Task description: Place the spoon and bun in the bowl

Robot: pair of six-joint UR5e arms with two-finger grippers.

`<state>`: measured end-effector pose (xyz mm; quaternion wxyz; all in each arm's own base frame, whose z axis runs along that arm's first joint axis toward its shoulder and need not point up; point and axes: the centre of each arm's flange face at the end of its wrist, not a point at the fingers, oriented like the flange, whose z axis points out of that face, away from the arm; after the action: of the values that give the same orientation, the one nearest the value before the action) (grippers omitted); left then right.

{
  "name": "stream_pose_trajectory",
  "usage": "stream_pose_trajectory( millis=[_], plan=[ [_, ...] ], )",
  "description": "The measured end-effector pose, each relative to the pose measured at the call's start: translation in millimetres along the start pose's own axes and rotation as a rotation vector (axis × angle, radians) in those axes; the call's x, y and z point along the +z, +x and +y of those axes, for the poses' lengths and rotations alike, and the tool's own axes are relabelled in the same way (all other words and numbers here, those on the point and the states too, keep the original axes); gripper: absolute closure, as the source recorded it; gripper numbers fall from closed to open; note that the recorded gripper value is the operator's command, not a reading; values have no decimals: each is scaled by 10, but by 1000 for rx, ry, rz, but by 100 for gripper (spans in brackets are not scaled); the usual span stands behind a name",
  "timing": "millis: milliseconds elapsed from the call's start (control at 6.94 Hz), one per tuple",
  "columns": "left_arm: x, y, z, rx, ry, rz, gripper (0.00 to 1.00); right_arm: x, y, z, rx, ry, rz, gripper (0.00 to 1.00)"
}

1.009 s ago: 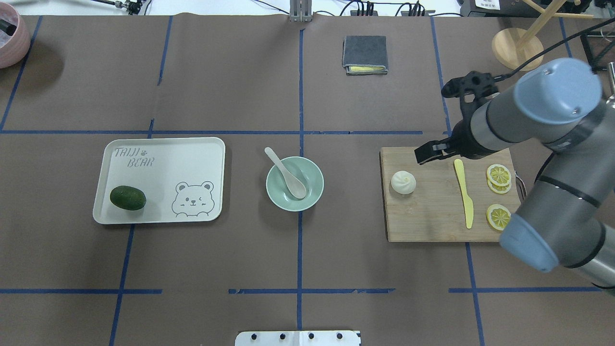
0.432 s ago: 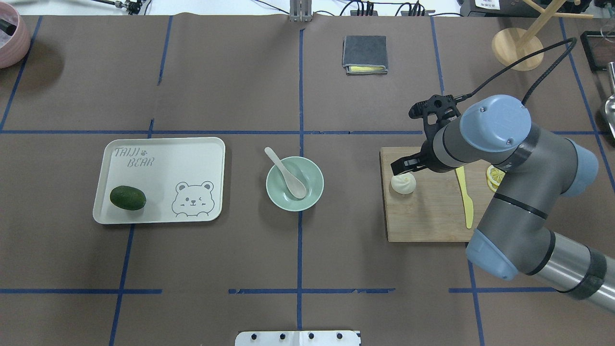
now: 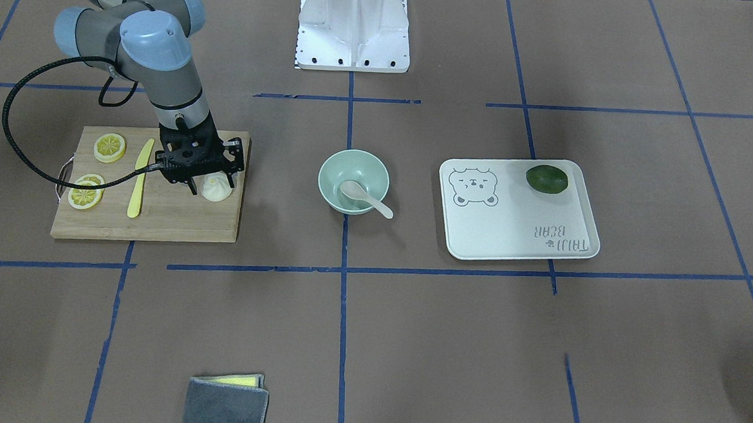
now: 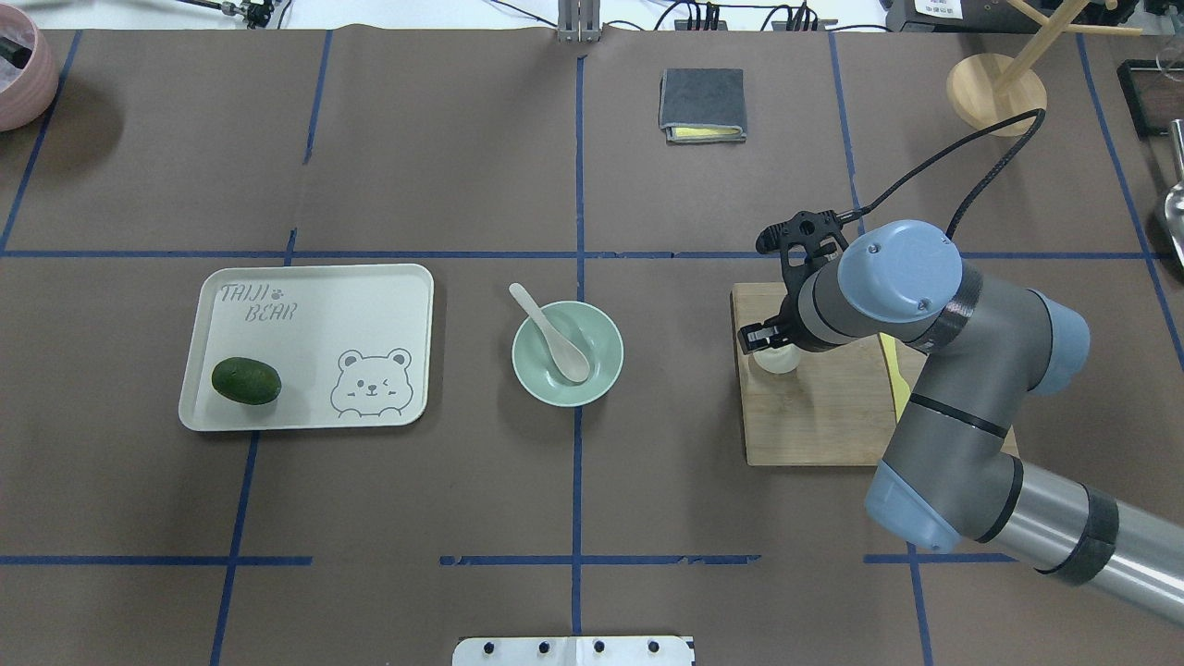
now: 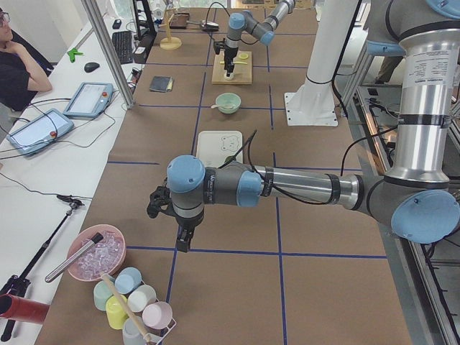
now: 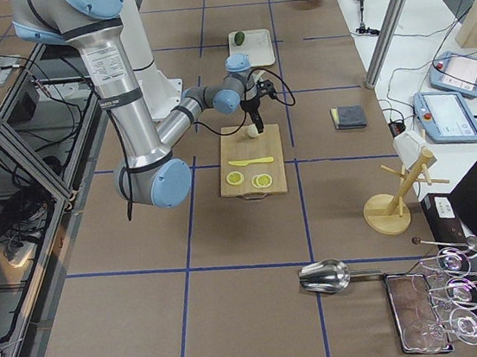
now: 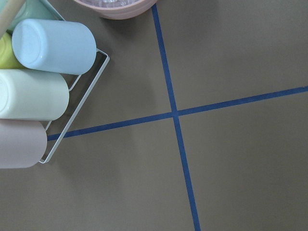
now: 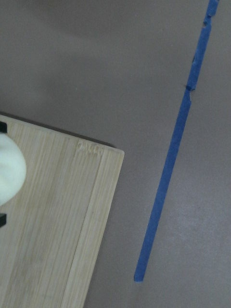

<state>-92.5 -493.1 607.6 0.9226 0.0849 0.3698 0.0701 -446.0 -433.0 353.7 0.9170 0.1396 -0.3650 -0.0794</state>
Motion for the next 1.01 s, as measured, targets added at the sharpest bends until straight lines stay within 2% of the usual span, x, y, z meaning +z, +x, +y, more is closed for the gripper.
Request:
stream_pose_trajectory(
  millis=[288, 577, 1009],
  plan=[
    [-5, 4, -3, 1, 2, 0, 0, 29, -23, 22, 29, -7, 1, 100],
    [-11, 9, -5, 2, 4, 3, 0, -107, -264, -73, 95, 15, -34, 100],
    [-97, 108, -23, 19, 23, 14, 0, -756, -1229, -592, 235, 34, -78, 100]
  ],
)
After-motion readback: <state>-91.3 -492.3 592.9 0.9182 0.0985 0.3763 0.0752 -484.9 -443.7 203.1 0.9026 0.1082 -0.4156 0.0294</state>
